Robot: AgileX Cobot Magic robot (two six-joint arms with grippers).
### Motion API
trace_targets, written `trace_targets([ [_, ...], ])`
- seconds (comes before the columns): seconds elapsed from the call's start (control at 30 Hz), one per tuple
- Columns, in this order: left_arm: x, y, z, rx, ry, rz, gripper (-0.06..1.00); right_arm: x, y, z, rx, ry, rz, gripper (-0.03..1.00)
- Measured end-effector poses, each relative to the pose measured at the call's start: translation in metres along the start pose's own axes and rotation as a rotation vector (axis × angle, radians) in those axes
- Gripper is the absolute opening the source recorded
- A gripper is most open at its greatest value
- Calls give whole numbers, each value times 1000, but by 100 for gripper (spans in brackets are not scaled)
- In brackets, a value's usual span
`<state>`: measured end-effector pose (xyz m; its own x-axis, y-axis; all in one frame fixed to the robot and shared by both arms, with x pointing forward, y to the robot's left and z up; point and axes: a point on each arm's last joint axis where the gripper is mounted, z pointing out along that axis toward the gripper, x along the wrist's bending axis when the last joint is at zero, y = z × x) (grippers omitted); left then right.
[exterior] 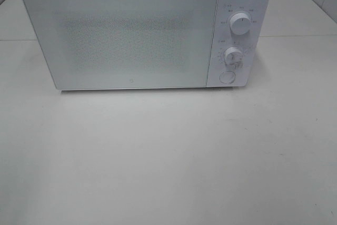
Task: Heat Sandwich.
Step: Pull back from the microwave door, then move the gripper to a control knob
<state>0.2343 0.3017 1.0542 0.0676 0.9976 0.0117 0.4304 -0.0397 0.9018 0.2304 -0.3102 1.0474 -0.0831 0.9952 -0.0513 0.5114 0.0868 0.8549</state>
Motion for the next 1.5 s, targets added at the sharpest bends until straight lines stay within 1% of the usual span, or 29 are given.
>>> trace_targets([
  [1.1, 0, 0, 0, 0, 0, 3, 99, 0, 1, -1, -7, 0, 1, 76],
  [1.13, 0, 0, 0, 0, 0, 3, 99, 0, 4, -3, -35, 1, 4, 76],
  [1.17, 0, 0, 0, 0, 0, 3, 99, 0, 4, -3, -35, 1, 4, 76],
  [1.3, 0, 0, 0, 0, 0, 3, 99, 0, 17, -7, -91, 4, 5, 76],
  [1.5, 0, 0, 0, 0, 0, 3, 99, 2, 34, 9, -54, 9, -4, 76],
])
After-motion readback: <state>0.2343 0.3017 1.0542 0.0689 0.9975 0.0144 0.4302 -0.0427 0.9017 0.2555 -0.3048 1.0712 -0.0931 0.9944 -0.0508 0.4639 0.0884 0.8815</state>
